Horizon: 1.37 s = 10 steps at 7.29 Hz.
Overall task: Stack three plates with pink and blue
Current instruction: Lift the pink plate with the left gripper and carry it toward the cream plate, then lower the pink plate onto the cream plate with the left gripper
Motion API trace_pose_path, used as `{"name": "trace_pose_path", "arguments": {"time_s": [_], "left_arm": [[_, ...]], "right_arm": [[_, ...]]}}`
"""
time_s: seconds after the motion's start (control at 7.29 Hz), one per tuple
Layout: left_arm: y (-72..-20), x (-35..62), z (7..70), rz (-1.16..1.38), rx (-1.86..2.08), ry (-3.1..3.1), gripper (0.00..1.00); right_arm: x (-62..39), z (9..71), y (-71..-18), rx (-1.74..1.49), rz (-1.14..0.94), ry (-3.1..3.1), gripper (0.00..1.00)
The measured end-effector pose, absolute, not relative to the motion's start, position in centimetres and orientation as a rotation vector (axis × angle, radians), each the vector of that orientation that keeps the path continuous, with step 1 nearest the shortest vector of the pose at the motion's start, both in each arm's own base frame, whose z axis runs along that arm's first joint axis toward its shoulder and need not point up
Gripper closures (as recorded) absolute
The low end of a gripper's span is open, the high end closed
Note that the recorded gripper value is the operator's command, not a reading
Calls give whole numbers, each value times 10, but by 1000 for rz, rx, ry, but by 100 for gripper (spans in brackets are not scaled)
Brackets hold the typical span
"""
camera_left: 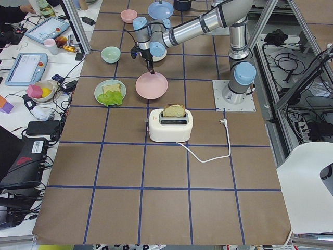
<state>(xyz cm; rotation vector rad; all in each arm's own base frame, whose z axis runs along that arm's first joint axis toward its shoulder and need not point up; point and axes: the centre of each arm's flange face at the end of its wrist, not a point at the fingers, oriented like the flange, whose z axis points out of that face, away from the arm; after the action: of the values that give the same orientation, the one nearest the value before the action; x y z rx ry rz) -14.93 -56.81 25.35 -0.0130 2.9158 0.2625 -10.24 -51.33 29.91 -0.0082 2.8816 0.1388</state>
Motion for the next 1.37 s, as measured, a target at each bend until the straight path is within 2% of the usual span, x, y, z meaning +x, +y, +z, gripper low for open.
{"name": "trace_pose_path", "arguments": {"time_s": [0.69, 1.37], "left_arm": [[-602, -245, 304, 208, -68, 2912, 100], [-602, -361, 293, 161, 86, 2944, 100]], "right_arm": [[-101, 299, -513, 32, 146, 2885, 100], [-101, 296, -511, 33, 157, 2885, 100]]}}
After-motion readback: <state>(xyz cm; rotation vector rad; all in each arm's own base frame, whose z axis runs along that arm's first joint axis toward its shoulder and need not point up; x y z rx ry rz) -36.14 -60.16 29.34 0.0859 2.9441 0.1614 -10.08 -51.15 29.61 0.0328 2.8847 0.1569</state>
